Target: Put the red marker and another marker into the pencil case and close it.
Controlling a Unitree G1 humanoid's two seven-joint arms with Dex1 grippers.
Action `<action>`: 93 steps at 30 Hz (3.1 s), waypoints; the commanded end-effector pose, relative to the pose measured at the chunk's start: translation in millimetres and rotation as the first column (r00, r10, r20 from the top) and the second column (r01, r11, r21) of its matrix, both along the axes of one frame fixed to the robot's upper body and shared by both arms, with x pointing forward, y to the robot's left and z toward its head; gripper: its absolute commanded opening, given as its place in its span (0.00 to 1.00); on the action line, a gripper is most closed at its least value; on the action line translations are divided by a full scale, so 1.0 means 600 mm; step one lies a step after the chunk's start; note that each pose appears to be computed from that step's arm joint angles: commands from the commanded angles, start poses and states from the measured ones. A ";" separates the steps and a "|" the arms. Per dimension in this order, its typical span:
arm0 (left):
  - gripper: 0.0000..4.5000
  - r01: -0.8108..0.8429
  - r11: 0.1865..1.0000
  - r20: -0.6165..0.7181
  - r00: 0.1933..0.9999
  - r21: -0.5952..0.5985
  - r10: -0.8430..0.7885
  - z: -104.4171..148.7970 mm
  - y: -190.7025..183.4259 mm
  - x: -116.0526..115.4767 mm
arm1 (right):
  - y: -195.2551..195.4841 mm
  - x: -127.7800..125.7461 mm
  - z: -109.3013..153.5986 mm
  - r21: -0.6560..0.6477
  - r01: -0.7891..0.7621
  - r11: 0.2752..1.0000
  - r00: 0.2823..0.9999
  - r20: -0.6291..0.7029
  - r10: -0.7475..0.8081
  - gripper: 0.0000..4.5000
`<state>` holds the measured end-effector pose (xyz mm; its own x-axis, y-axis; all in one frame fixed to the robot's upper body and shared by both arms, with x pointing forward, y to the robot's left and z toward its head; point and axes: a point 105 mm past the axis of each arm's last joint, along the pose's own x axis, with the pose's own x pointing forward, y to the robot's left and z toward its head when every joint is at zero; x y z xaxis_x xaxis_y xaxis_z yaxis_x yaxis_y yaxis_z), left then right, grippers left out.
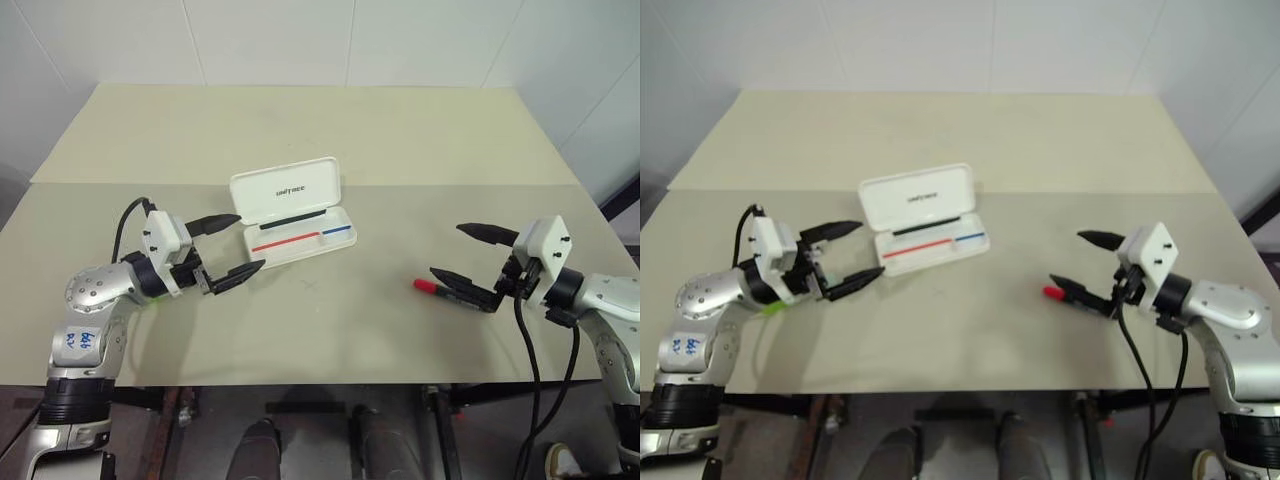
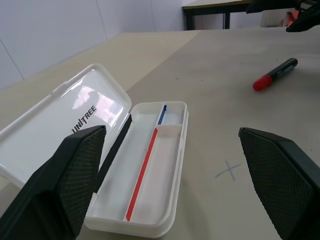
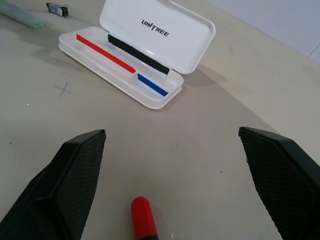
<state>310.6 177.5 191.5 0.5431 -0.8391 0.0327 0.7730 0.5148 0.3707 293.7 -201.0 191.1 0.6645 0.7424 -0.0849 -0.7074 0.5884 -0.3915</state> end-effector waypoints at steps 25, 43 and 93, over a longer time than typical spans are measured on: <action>0.56 0.064 0.961 -0.091 0.995 0.270 -0.041 -0.067 -0.004 0.037 | 0.110 -0.021 0.046 0.081 -0.163 0.983 0.984 0.083 0.156 1.00; 0.56 0.114 0.929 -0.146 0.987 0.352 -0.066 -0.082 -0.024 0.086 | 0.106 -0.028 0.033 0.149 -0.085 0.985 0.988 0.138 0.065 1.00; 0.00 0.432 0.771 -0.261 0.901 0.468 -0.346 -0.072 -0.134 -0.002 | 0.035 -0.069 0.052 0.049 0.017 0.999 0.998 0.059 -0.019 1.00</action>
